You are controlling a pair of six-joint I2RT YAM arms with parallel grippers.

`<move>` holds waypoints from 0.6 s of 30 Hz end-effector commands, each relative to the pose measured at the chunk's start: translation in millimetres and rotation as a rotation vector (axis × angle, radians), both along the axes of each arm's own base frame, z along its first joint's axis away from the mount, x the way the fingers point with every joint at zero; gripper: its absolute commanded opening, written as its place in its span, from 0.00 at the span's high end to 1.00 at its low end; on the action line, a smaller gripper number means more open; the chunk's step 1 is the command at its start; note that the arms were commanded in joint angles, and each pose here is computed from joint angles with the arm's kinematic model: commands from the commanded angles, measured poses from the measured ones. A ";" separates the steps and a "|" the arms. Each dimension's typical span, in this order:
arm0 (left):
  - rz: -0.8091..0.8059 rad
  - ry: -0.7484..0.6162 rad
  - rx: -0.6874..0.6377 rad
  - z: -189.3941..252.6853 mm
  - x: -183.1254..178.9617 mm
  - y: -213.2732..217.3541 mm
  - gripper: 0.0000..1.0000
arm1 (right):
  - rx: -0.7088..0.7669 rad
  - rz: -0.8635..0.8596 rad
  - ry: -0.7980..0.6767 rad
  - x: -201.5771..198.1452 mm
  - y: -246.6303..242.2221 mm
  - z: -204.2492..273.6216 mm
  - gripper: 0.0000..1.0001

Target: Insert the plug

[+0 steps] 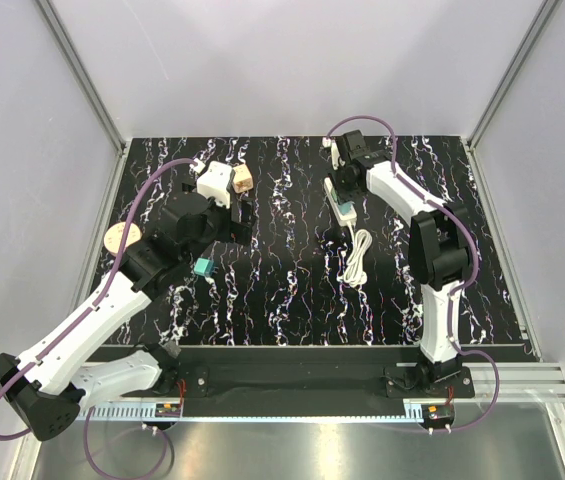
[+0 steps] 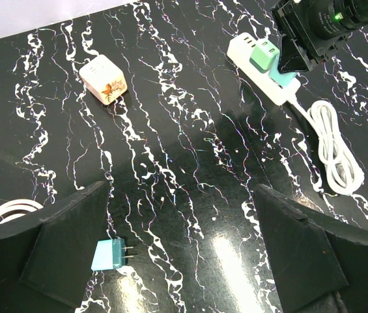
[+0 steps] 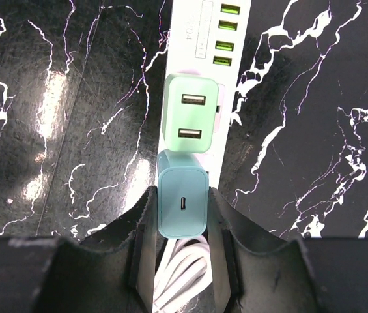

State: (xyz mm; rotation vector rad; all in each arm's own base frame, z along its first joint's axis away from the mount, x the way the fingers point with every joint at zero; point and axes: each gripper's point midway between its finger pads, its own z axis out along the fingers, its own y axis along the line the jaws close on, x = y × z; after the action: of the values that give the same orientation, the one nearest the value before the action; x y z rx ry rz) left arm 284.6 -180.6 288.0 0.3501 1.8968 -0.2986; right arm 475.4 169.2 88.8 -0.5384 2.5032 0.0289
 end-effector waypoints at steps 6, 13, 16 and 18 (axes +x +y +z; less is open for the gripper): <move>0.019 -0.066 -0.028 19.5 3.7 3.6 0.01 | 0.000 -0.080 0.100 -16.1 -6.1 -35.1 1.00; 0.018 -0.065 -0.029 19.5 3.5 3.3 0.01 | 0.047 -0.087 0.128 -30.3 1.6 -47.6 1.00; 0.020 -0.068 -0.028 20.0 3.5 4.0 0.01 | 0.035 -0.087 0.149 -35.7 2.7 -57.1 1.00; 0.023 -0.069 -0.026 20.0 3.8 4.6 0.01 | 0.029 -0.084 0.164 -39.2 2.3 -62.7 1.00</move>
State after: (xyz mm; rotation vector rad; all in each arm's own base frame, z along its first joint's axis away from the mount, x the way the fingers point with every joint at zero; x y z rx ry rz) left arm 284.7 -180.4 288.0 0.3517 1.8963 -0.2964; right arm 471.9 170.0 73.1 -0.4198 2.5134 0.0561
